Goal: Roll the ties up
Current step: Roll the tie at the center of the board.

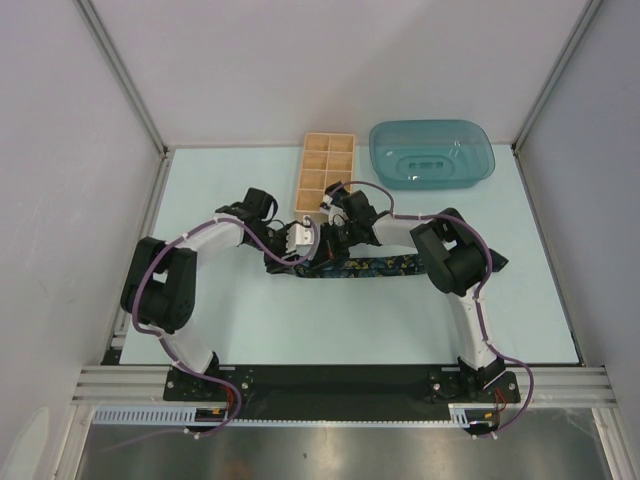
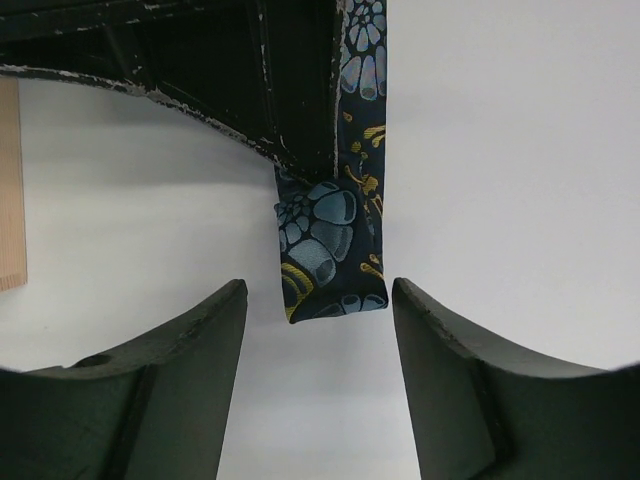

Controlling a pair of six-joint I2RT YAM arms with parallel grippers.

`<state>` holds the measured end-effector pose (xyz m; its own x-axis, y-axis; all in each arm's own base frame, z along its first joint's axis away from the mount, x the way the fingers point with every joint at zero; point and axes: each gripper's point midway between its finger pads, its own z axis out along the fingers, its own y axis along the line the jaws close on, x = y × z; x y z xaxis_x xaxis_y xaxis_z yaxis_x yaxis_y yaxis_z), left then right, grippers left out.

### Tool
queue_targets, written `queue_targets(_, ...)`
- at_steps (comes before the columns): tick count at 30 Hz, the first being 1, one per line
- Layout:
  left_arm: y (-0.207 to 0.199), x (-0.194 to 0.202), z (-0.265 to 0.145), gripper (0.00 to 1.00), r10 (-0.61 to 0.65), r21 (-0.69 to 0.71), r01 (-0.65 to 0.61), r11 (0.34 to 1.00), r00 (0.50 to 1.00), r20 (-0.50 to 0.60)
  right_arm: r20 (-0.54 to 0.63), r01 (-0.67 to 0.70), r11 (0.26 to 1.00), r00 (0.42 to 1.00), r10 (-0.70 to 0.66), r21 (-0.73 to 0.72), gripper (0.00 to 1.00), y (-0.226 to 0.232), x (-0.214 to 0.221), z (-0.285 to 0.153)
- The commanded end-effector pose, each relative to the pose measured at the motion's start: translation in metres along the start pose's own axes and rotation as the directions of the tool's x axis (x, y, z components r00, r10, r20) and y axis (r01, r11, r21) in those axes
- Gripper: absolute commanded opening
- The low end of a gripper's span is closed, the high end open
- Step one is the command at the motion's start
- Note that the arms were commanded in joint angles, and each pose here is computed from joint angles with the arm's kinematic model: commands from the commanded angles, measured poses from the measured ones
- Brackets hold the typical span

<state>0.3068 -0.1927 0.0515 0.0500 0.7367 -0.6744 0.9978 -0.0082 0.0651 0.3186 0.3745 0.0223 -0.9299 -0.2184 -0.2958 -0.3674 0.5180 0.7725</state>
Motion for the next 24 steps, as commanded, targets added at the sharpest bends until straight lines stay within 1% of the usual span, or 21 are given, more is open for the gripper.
queue_targets(1, 0.006, -0.015, 0.001, 0.62, -0.002, -0.001, 0.003, 1.0, 1.0, 0.03, -0.026, -0.039, 0.994, 0.999, 0.042, 0.104, 0.0, -0.025, 0.017, -0.002)
queue_targets(4, 0.005, -0.026, 0.004, 0.54, -0.004, 0.021, 0.002, 1.0, 0.999, 0.051, -0.024, -0.044, 0.994, 0.999, 0.046, 0.1, 0.0, -0.024, 0.016, -0.002)
queue_targets(6, -0.001, -0.029, 0.009, 0.49, 0.004, 0.047, -0.005, 0.999, 0.999, 0.041, -0.023, -0.045, 0.994, 0.999, 0.047, 0.095, 0.0, -0.023, 0.015, -0.002)
queue_targets(9, -0.004, -0.032, 0.014, 0.45, 0.003, 0.066, -0.005, 0.998, 1.0, 0.03, -0.021, -0.051, 0.994, 0.998, 0.053, 0.092, 0.0, -0.024, 0.014, -0.003)
queue_targets(14, -0.003, -0.038, 0.023, 0.41, -0.011, 0.081, 0.009, 0.997, 1.0, 0.025, -0.022, -0.071, 0.994, 0.997, 0.073, 0.077, 0.0, -0.023, 0.016, -0.003)
queue_targets(18, -0.007, -0.033, 0.039, 0.38, -0.021, 0.106, 0.024, 0.994, 0.999, -0.029, -0.021, -0.08, 0.995, 0.996, 0.081, 0.059, 0.0, -0.019, 0.016, -0.002)
queue_targets(20, -0.01, -0.026, 0.044, 0.37, -0.02, 0.111, 0.028, 0.993, 0.997, -0.069, -0.02, -0.086, 0.995, 0.996, 0.087, 0.046, 0.0, -0.017, 0.015, -0.003)
queue_targets(24, -0.009, -0.024, 0.049, 0.36, -0.03, 0.104, 0.041, 0.994, 0.993, -0.111, -0.014, -0.099, 0.995, 0.995, 0.099, 0.017, 0.0, -0.012, 0.014, -0.005)
